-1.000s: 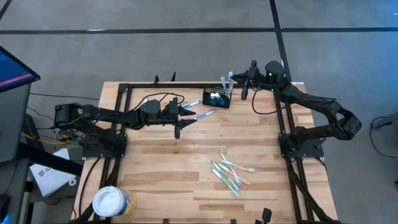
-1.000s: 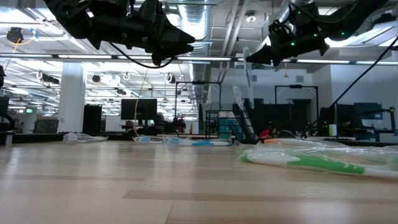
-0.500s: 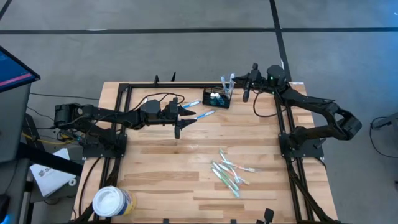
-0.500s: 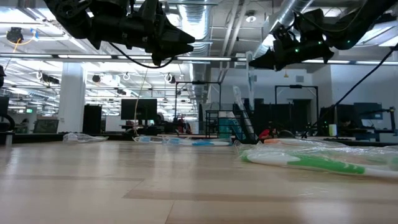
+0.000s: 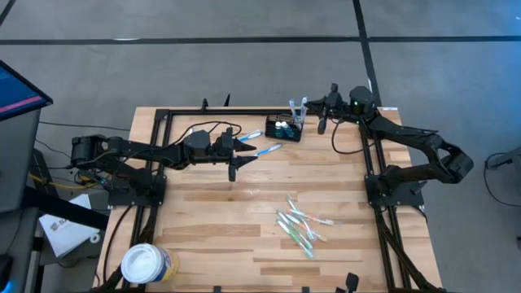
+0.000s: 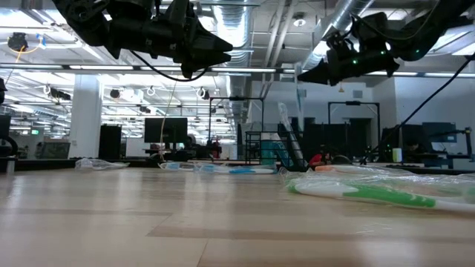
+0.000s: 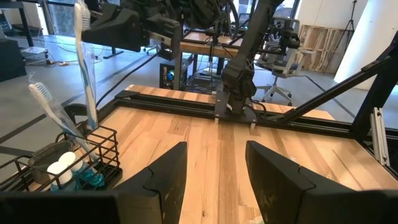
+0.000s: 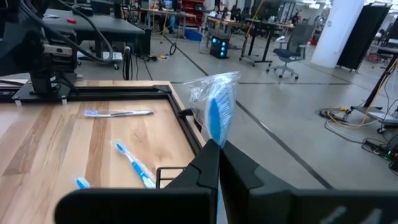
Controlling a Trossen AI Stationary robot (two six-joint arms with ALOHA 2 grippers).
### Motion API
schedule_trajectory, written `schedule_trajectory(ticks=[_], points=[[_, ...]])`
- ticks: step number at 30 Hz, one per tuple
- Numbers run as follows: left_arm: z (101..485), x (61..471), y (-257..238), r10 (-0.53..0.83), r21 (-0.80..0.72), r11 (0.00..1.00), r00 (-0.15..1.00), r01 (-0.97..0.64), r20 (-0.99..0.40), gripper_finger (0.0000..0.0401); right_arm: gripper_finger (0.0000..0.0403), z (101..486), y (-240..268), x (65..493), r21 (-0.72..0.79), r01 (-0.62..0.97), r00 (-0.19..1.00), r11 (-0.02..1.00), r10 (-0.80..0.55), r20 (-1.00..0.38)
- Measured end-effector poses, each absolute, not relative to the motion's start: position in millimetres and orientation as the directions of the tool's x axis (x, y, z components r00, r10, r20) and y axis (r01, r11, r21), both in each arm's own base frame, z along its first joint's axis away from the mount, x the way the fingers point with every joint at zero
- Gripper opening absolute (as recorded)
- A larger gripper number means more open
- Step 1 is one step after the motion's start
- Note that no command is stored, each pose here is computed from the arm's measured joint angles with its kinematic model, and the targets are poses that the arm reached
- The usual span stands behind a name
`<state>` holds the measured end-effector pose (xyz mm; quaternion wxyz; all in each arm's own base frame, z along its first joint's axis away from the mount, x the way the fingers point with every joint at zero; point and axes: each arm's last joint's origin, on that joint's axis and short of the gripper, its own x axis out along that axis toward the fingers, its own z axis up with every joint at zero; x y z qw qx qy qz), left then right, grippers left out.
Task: Pick & Place toothbrushing station
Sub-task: Put the blue toothbrush into the mesh organizer
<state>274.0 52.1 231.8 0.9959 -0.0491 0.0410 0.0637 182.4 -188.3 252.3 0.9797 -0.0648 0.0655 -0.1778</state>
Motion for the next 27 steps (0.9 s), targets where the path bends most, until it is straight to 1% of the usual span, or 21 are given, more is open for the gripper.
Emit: schedule_trajectory(ticks=[5, 9, 27], points=[[232, 274, 52, 0.123, -0.092, 0.987, 0.988, -0.131, -0.088, 0.0156, 0.0, 257, -189, 183, -0.152, 0.348, 0.931, 0.925, -0.36, -0.057], [232, 274, 52, 0.123, -0.092, 0.987, 0.989, -0.131, -0.088, 0.0156, 0.0, 257, -189, 184, -0.152, 0.345, 0.932, 0.926, -0.357, -0.056], [232, 274, 52, 0.123, -0.092, 0.987, 0.988, -0.131, -0.088, 0.0156, 0.0, 216, -208, 198, -0.08, 0.344, 0.92, 0.935, -0.353, -0.168]])
